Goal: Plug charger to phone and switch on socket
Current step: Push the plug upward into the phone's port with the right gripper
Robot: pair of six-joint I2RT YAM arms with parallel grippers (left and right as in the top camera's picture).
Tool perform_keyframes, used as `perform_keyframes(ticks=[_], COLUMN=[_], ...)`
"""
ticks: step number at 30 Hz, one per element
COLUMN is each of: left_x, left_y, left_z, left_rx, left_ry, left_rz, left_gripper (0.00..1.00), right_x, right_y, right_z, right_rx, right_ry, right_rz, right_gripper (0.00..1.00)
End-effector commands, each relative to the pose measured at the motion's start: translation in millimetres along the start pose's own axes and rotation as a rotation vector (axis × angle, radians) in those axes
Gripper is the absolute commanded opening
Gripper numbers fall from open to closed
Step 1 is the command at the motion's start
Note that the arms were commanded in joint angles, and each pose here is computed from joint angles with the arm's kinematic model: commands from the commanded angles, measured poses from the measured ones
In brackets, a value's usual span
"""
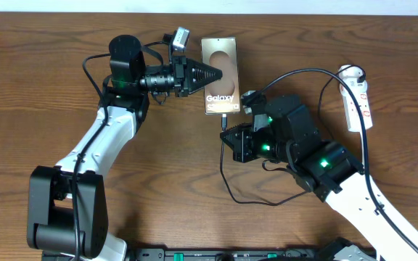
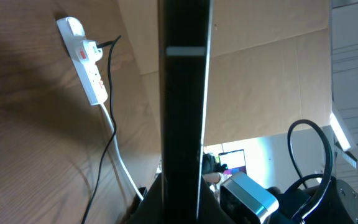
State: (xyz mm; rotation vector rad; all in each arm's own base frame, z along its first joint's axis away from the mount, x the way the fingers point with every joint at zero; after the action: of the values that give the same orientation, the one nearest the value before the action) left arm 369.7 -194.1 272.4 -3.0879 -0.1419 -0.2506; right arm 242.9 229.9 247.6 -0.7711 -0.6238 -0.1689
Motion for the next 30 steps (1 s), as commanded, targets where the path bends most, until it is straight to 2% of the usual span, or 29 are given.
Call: perform_keyframes(ticks=[1,30], left_x=[-0.9,-4.4], left_y=[-0.7,-0.8], left_z=[-15.1,-15.9], left_rx=[-0.019,-0.026], left_ry=[0.054,0.080], left_rz=[0.020,0.045], left_gripper=[0.07,0.07], right_x=[0.5,15.2], right_y=[4.4,4.2], right_z=[-2.3,-5.3], right_rx=[0.002,-0.028], right_ry=[-0.008,-0.046], right_rz=[0.006,-0.068], right_gripper=[0.01,0.01])
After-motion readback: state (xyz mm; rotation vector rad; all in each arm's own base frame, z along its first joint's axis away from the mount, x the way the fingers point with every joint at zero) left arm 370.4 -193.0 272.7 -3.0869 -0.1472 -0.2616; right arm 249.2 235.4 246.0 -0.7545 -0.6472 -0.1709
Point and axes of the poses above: each gripper's point midway between its finger pads, its own y axis out along the fingers, its own z axis along the line the jaws close on, x = y × z, the point moved 4 cm from there along -y, back along the fingers, and after that the axes turned 7 degrees about -y, right-handed, at the moved point
